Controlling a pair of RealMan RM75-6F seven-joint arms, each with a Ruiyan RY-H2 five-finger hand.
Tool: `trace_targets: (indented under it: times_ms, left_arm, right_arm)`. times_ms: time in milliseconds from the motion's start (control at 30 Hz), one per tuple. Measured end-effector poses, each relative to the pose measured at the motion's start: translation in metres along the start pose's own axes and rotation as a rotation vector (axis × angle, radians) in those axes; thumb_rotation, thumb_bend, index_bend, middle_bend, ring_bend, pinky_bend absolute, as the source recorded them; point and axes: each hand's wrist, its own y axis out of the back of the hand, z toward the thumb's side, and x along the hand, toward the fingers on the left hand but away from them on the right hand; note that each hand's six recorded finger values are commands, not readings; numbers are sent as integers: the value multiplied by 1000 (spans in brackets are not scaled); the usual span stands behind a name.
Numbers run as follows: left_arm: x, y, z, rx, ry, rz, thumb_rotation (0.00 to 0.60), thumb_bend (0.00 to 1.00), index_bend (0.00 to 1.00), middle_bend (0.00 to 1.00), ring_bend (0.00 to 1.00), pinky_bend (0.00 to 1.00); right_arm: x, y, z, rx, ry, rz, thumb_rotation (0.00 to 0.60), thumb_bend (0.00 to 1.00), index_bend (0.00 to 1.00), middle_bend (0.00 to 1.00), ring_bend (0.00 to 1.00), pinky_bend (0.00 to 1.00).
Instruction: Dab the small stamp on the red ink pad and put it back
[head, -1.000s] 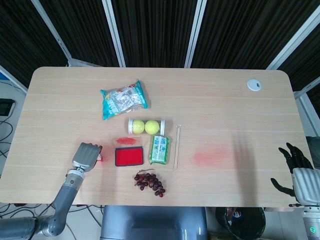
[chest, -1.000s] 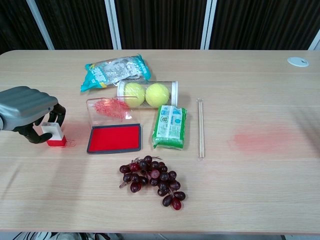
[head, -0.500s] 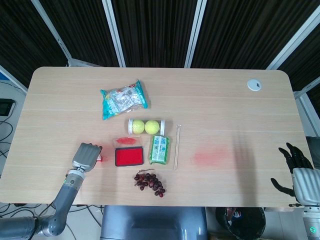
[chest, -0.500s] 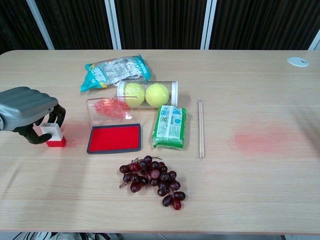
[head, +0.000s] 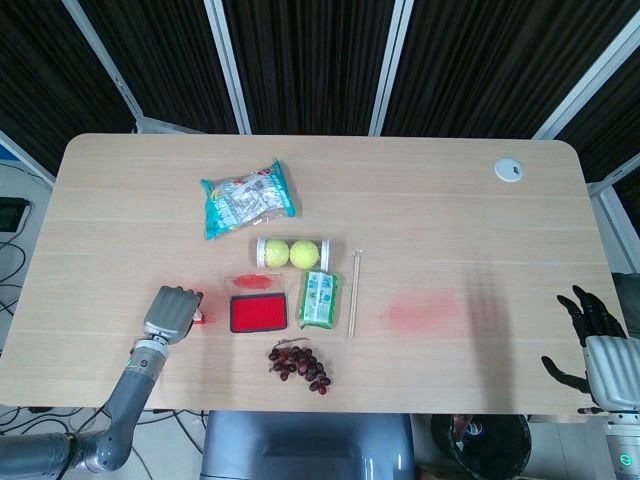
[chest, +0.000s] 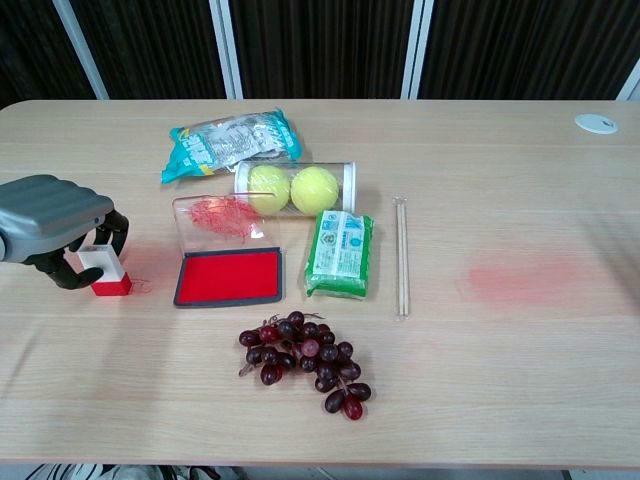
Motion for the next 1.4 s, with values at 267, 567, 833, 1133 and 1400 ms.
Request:
trace_targets:
  times_ms: [267, 567, 833, 1133, 1400]
  left_arm:
    - [0, 2, -1, 2, 3, 4, 600, 346, 444, 464, 444, 577]
    - [-1, 4, -2, 9, 5, 0, 600, 222, 420, 435, 416, 555]
    - [-2, 5, -2, 1, 6, -3, 600, 124, 291, 269, 264, 398]
    - [-15, 21, -14, -67, 8, 56, 600, 124, 2, 0, 0, 53]
    - [-57, 38, -50, -157, -6, 205, 600, 121, 0, 0, 0, 0]
  right_arm:
    - [0, 0, 0, -1, 0, 0, 600, 323, 152, 0, 0, 191]
    - [0, 0, 0, 0, 0, 0, 600, 323, 152, 0, 0, 191]
    - [0, 0, 0, -1, -1, 1, 600, 323, 162, 0, 0, 191]
    - [0, 0, 0, -1, -2, 0, 600, 323, 164, 0, 0, 191]
    - [0, 0, 0, 7, -2, -3, 600, 323, 164, 0, 0, 191]
